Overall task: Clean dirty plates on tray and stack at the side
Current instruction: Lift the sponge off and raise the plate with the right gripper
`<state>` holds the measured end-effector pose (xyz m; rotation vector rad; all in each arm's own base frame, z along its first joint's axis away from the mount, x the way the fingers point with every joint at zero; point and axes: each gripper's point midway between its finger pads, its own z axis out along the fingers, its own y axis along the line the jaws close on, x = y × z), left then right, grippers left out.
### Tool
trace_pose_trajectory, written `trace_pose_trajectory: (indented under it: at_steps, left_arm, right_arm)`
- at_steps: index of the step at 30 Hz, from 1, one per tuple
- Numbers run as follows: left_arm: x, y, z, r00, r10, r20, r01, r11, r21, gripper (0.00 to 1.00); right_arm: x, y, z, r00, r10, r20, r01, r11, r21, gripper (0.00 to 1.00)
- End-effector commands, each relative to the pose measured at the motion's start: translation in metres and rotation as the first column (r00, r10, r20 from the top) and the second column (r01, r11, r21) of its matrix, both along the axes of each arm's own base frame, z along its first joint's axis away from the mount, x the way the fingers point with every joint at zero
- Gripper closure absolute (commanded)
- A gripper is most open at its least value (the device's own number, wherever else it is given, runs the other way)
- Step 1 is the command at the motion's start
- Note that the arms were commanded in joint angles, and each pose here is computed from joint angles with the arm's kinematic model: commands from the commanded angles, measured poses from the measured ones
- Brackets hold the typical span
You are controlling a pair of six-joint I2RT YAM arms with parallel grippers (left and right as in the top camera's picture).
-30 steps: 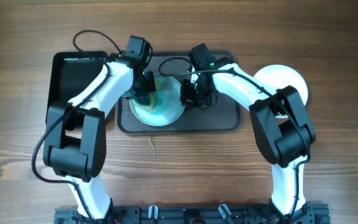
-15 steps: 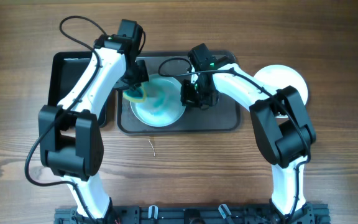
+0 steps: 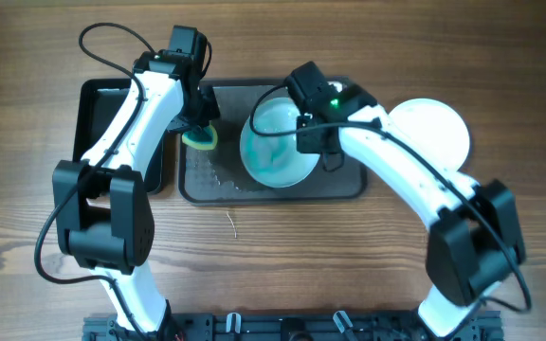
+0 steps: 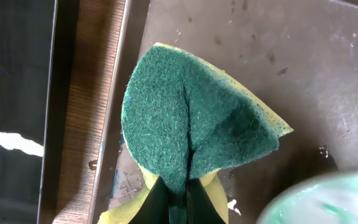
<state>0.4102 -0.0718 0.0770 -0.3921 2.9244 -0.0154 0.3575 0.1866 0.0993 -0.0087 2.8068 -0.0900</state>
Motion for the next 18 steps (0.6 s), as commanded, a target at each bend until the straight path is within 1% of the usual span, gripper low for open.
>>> trace_pose_trajectory:
  at_steps: [1,8,12,15,18]
  left_arm:
    - [0.005,-0.003,0.002,1.000,0.015,0.011,-0.015,1.000,-0.015,0.96]
    - [0.005,-0.003,0.001,1.000,0.015,0.011,-0.015,1.000,-0.015,0.96]
    - [0.005,-0.003,0.001,1.000,0.015,0.010,-0.015,1.000,-0.016,0.96]
    - [0.005,-0.003,0.001,1.000,0.015,0.010,-0.015,1.000,-0.016,0.96]
    - [0.005,-0.003,0.001,1.000,0.015,0.010,-0.015,1.000,-0.016,0.96]
  right_arm:
    - [0.008,-0.021,0.049,0.975,0.015,0.220,0.031,0.979,-0.201,0.96]
    - [-0.003,-0.022,0.093,0.924,0.097,0.370,0.050,0.929,-0.367,0.96]
    - [-0.007,-0.029,0.109,0.901,0.133,0.414,0.078,0.886,-0.456,0.96]
    - [-0.010,-0.031,0.118,0.889,0.181,0.420,0.077,0.846,-0.528,0.96]
    - [-0.012,-0.030,0.127,0.870,0.208,0.447,0.095,0.819,-0.565,0.95]
